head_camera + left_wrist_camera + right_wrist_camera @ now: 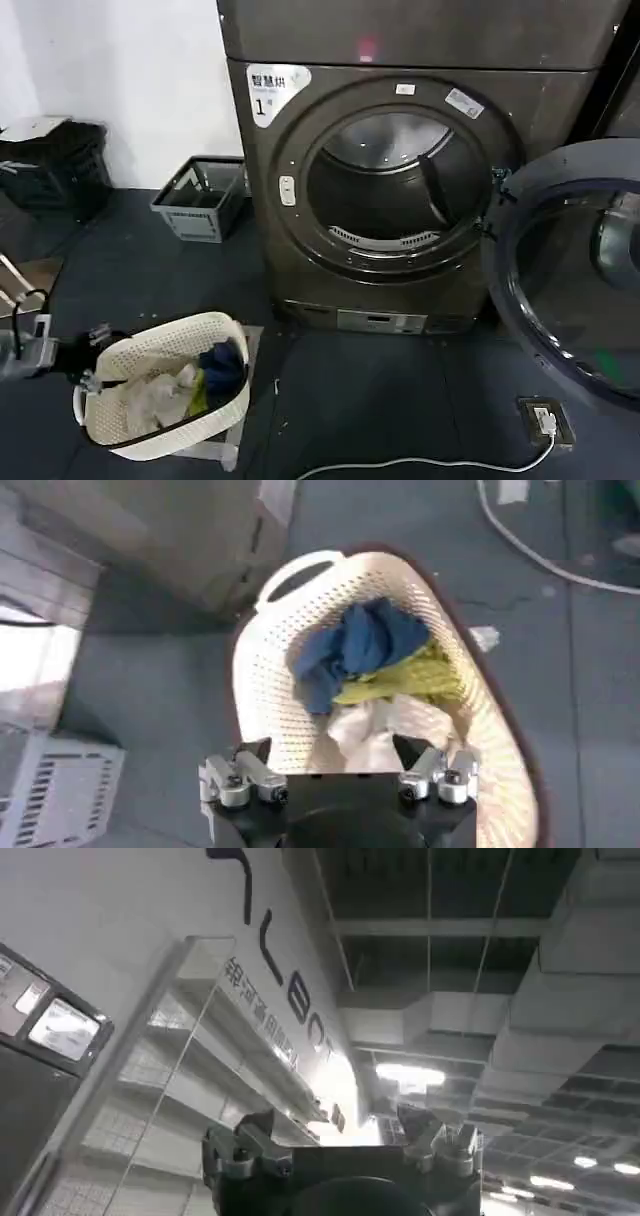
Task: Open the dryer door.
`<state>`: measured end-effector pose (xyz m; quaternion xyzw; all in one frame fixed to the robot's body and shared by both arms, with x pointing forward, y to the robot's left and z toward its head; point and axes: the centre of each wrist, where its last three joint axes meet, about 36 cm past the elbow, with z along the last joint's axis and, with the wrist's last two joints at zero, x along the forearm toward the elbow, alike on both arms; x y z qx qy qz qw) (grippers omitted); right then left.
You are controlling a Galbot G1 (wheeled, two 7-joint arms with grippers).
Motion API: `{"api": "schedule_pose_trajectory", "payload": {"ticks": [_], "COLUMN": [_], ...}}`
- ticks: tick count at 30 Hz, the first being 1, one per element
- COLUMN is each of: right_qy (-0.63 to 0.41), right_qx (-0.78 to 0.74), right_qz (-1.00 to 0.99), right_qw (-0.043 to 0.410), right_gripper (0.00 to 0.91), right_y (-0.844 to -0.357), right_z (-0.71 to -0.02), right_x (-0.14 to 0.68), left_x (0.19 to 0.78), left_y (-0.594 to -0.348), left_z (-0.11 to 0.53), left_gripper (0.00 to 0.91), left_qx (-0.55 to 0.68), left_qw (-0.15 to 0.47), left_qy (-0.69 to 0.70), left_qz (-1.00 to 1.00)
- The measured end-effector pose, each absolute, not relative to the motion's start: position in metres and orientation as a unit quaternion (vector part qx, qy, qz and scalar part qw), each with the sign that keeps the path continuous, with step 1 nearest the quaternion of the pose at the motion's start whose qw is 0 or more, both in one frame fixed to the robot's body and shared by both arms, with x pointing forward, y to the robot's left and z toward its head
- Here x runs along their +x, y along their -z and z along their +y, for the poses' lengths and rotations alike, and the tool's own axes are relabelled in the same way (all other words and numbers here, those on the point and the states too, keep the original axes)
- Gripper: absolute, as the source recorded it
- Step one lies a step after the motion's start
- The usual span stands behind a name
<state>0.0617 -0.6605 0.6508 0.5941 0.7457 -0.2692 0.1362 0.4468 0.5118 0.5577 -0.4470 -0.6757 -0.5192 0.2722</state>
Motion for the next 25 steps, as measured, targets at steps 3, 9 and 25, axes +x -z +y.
{"api": "schedule_pose_trajectory", "payload": {"ticks": [3, 9, 25], "right_qy": [0.272, 0.275, 0.279], "right_qx": [0.593, 0.592, 0.591], "right_qz": [0.745, 0.745, 0.744], "right_qw": [0.138, 0.137, 0.136], "right_gripper": [0.907, 0.907, 0.907], "right_y": [-0.653, -0.6543, -0.6562], "right_z": [-0.6602, -0.6595, -0.6573], "right_x": [0.0603, 0.0587, 0.0554], "left_x": [0.4471, 0.4467, 0.4489], "left_y": [-0.557, -0.5584, -0.5606], "left_z": [0.5131, 0.5141, 0.5163], "left_gripper": [0.907, 0.907, 0.907], "left_qx": [-0.45, -0.459, -0.472], "left_qw": [0.277, 0.284, 0.29], "left_qy": [0.524, 0.532, 0.548], "left_qz": [-0.668, -0.652, -0.627]}}
